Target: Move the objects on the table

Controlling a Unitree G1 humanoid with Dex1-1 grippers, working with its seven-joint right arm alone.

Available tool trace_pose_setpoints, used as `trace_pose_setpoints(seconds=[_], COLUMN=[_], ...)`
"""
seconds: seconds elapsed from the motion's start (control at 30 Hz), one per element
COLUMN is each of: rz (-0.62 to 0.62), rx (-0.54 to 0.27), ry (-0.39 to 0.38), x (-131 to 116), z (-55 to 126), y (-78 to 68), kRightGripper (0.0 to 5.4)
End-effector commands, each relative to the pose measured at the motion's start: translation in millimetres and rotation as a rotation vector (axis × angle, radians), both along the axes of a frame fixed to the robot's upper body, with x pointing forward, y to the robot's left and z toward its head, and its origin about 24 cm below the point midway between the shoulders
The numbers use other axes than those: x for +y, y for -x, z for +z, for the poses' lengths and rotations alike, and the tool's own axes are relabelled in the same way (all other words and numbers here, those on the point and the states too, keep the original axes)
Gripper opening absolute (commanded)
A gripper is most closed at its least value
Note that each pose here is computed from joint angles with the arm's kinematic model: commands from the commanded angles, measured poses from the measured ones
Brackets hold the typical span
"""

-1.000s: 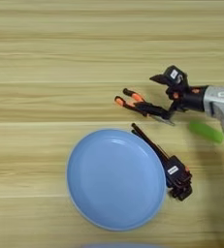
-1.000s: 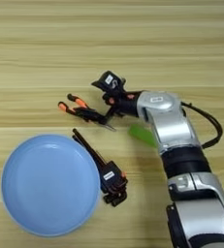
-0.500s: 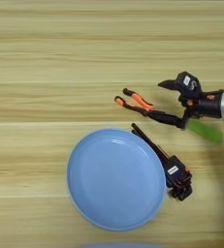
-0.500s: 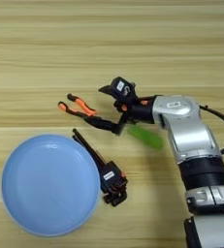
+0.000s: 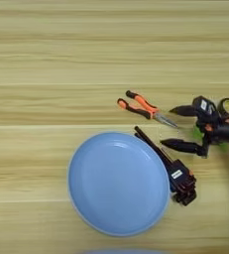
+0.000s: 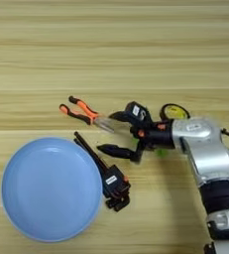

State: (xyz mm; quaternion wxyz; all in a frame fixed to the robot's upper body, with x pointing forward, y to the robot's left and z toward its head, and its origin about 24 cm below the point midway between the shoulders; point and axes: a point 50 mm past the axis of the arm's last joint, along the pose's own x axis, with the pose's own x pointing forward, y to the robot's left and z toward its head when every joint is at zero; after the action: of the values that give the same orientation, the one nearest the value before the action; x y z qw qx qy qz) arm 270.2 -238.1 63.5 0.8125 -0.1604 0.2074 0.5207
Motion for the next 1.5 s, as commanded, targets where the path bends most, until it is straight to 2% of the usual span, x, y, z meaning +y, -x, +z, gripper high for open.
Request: trace_pose_setpoints(seconds=[0.03, 0.17, 0.27, 0.53, 0.67, 0.87, 1.07, 1.5], rz=[0.000, 0.000, 0.025, 0.112, 0.191, 0.272, 0.271, 0.179], rx=[-0.140, -0.147, -0.111, 0.013, 0.035, 0.002, -0.029, -0.098], ry=[-0.034, -0.093, -0.103, -0.045, -0.011, 0.021, 0.112, 0.252], x=[-20, -30, -37, -46, -40, -23, -11, 1], z=[30.9, 32.2, 29.9, 18.7, 16.8, 21.9, 16.8, -2.0], y=[-5.7, -4.7, -0.4, 12.2, 20.7, 32.0, 37.1, 25.3], kRightGripper=[5.38, 5.38, 5.38, 5.38, 5.38, 5.38, 5.38, 5.38])
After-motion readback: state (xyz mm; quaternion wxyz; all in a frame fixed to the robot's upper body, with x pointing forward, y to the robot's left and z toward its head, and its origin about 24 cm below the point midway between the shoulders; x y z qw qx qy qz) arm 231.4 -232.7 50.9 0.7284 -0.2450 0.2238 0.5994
